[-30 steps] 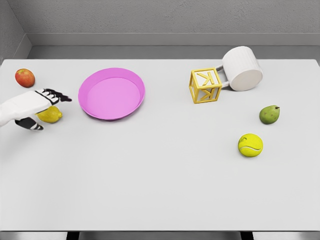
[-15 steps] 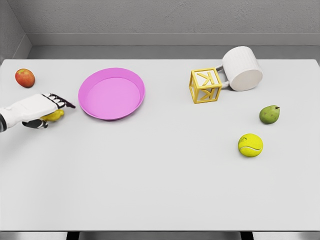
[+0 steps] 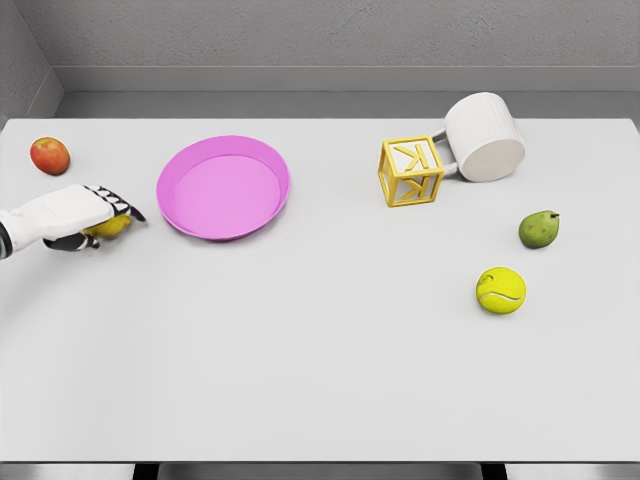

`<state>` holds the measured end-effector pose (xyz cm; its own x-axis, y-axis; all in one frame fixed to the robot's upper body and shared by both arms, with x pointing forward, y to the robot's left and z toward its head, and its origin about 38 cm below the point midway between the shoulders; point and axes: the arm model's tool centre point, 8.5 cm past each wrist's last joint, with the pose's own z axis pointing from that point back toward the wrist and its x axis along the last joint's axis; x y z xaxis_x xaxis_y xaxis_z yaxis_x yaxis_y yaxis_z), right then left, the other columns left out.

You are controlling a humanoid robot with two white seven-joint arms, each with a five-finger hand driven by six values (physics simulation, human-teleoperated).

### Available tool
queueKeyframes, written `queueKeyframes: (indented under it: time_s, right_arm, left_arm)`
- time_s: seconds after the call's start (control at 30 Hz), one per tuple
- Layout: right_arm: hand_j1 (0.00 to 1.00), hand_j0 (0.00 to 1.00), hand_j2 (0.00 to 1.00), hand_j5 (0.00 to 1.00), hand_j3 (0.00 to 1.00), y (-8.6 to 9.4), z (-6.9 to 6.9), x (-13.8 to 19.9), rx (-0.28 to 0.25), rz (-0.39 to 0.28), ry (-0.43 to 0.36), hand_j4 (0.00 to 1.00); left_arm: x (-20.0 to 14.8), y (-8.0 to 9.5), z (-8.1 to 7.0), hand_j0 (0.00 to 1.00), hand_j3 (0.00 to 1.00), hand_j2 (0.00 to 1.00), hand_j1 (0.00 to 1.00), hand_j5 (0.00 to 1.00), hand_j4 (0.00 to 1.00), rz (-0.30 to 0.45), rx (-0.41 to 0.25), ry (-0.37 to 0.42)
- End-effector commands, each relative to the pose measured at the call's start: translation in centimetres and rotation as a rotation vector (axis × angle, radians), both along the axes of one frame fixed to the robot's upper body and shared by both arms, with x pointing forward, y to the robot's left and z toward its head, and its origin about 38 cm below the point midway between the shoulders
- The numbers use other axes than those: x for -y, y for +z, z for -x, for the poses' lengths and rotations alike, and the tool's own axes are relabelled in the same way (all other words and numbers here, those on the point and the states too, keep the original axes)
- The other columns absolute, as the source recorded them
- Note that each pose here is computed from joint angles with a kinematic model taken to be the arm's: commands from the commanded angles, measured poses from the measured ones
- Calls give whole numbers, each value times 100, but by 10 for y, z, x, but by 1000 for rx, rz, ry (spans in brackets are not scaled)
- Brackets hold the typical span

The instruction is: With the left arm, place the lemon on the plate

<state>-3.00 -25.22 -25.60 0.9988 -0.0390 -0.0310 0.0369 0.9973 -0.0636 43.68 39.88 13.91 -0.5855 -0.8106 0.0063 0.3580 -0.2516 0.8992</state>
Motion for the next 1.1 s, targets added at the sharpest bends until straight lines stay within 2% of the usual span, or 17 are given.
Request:
queueKeyframes:
  time_s: [0.0, 0.17, 0.4, 0.5, 0.57, 0.8, 0.9, 1.07]
  right_arm:
    - [100, 100, 100, 100, 100, 0, 0, 0, 0, -1, 1, 100]
    - [100, 100, 100, 100, 100, 0, 0, 0, 0, -1, 1, 100]
    - [100, 100, 100, 100, 100, 0, 0, 0, 1, 1, 0, 100]
    - [100, 100, 100, 100, 100, 0, 0, 0, 0, -1, 1, 100]
    - [100, 100, 100, 100, 100, 0, 0, 0, 0, -1, -1, 100]
    - [100, 100, 100, 100, 100, 0, 0, 0, 0, -1, 1, 100]
    - [100, 100, 100, 100, 100, 0, 0, 0, 0, -1, -1, 100]
    - [100, 100, 100, 100, 100, 0, 0, 0, 0, 1, -1, 100]
  left_arm:
    - [1, 0, 0, 70, 70, 70, 70, 70, 70, 4, -1, -2]
    - [3, -2, 0, 65, 65, 65, 65, 65, 65, 1, -7, -7]
    - [2, -1, 0, 51, 51, 51, 51, 51, 51, -3, -5, -6]
    - [2, 0, -1, 49, 49, 49, 49, 49, 49, 0, -4, -6]
    - [3, 4, -3, 46, 46, 46, 46, 46, 46, 4, 5, -6]
    - [2, 25, -12, 46, 46, 46, 46, 46, 46, 39, 49, 0]
    - [6, 40, -19, 46, 46, 46, 46, 46, 46, 57, 82, -6]
    - [15, 49, -25, 46, 46, 46, 46, 46, 46, 67, 105, -23]
